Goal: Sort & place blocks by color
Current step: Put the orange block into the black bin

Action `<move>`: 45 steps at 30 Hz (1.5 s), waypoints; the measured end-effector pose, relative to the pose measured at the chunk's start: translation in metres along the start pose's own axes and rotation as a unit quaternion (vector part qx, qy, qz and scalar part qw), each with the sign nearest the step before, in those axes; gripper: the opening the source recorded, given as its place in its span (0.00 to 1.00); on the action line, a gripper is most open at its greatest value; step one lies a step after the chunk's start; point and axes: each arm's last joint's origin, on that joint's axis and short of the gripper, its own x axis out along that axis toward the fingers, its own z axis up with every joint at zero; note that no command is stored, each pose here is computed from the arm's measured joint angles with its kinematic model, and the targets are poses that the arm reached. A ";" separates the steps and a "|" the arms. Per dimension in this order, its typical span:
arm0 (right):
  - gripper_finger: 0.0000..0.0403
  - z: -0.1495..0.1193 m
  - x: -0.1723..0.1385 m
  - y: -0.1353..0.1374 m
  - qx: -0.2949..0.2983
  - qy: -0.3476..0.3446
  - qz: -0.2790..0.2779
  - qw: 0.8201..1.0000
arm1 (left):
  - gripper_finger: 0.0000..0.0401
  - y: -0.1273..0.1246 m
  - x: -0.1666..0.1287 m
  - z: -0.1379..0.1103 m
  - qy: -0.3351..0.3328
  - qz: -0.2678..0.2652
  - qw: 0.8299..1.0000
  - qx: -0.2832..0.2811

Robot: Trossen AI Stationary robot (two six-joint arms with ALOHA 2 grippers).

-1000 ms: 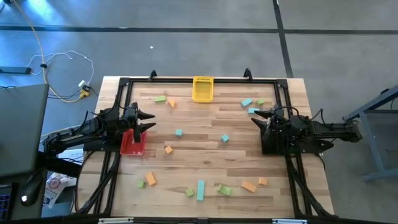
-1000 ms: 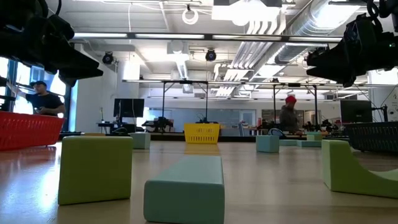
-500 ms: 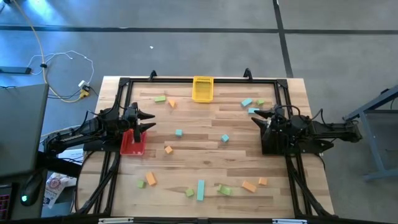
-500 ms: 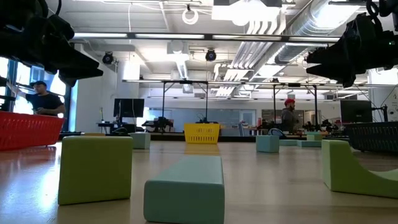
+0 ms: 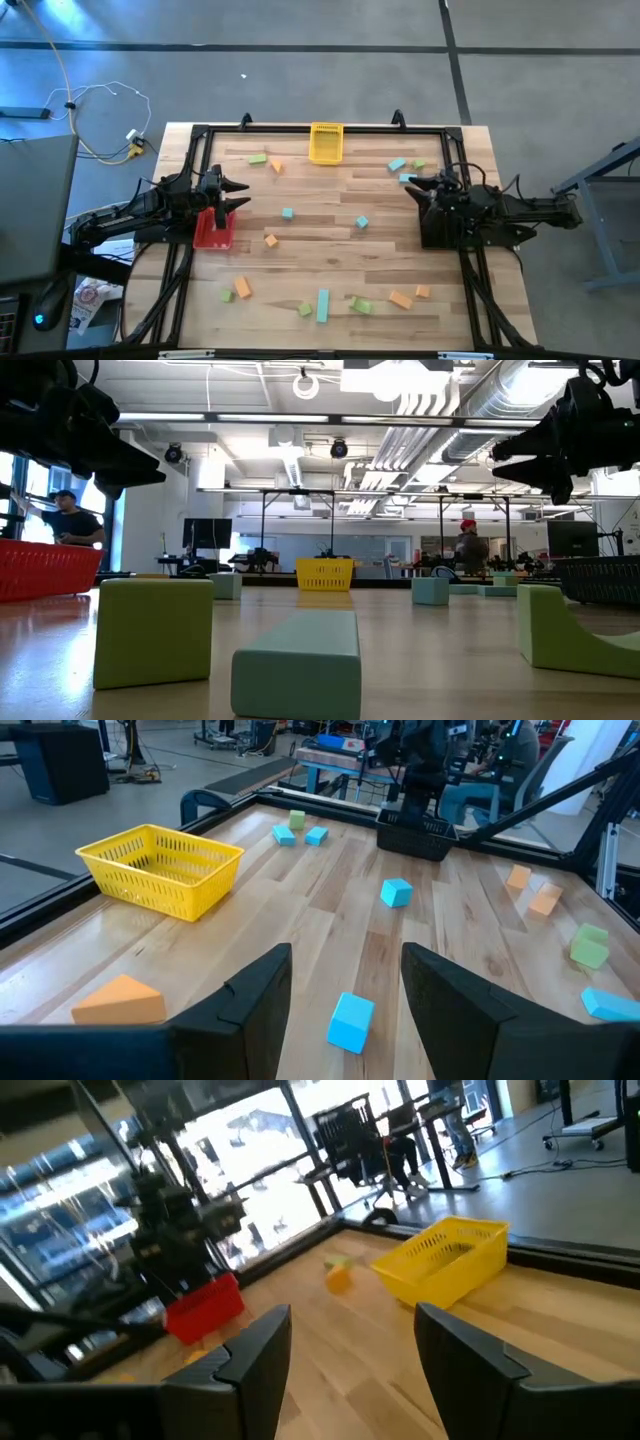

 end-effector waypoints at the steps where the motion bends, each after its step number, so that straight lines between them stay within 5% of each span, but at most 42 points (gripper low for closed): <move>1: 0.49 0.001 0.000 0.001 0.003 -0.005 0.005 1.000 | 0.45 0.000 0.000 0.000 0.000 0.000 1.000 0.000; 12: 0.49 0.018 -0.002 0.011 0.051 -0.063 0.097 0.992 | 0.45 0.000 0.000 0.000 0.000 0.000 1.000 0.000; 21: 0.49 0.047 -0.002 0.028 0.049 -0.043 0.142 0.988 | 0.45 0.000 0.000 0.000 0.000 0.000 1.000 0.000; 29: 0.49 0.059 0.021 0.047 0.039 0.122 0.086 0.988 | 0.45 0.000 0.000 0.000 0.000 0.000 1.000 0.000; 36: 0.49 0.063 0.049 0.075 0.097 0.280 0.088 0.951 | 0.45 0.000 0.000 0.000 0.000 0.000 1.000 0.000; 45: 0.49 0.060 0.074 0.126 0.071 0.413 0.045 0.907 | 0.45 0.000 0.000 0.000 -0.001 0.000 1.000 0.001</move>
